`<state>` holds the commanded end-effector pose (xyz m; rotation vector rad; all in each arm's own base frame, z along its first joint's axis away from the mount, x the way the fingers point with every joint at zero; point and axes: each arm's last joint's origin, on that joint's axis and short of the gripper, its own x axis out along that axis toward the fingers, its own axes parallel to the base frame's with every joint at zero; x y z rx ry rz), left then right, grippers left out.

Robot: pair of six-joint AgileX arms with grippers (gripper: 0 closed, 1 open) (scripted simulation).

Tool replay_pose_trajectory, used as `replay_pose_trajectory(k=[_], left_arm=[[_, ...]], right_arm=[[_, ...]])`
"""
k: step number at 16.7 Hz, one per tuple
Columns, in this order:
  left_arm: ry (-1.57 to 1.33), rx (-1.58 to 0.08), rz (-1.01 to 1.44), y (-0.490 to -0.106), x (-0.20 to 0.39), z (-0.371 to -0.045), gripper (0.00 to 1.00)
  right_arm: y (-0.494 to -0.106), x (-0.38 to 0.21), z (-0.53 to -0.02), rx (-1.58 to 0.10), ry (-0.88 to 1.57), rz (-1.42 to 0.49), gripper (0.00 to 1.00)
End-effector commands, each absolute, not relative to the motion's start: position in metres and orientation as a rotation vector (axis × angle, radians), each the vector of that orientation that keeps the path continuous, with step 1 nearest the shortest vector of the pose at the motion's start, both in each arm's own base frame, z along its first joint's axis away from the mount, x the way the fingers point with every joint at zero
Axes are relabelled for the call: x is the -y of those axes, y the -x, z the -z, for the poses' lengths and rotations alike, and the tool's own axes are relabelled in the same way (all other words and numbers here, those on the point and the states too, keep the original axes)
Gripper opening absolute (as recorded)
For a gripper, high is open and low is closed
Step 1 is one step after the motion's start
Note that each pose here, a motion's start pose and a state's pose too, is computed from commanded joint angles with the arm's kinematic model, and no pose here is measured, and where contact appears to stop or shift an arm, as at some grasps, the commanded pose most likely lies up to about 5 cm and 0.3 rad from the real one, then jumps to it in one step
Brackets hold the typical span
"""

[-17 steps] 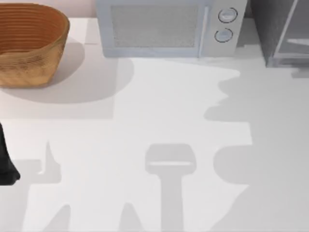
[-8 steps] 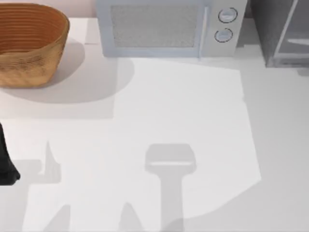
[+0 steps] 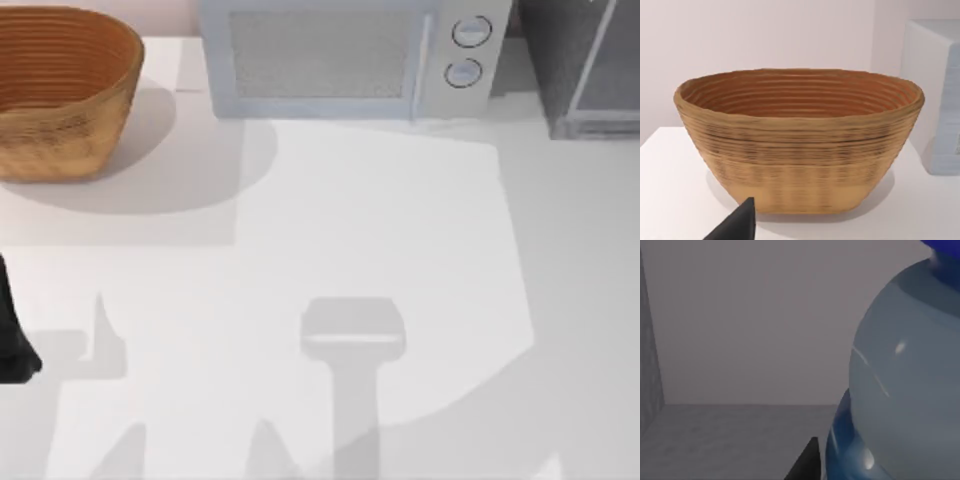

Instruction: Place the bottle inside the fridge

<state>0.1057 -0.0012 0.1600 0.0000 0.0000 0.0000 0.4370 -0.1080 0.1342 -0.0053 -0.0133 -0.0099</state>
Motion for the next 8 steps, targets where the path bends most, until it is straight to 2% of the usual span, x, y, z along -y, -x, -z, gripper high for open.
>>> replay_pose_trajectory(k=[8], left_arm=[[0.0,0.0,0.0,-0.106,0.001,-0.16,1.0]], right_arm=[[-0.502,0.104,-0.13,-0.006,-0.003,-0.004,0.01]])
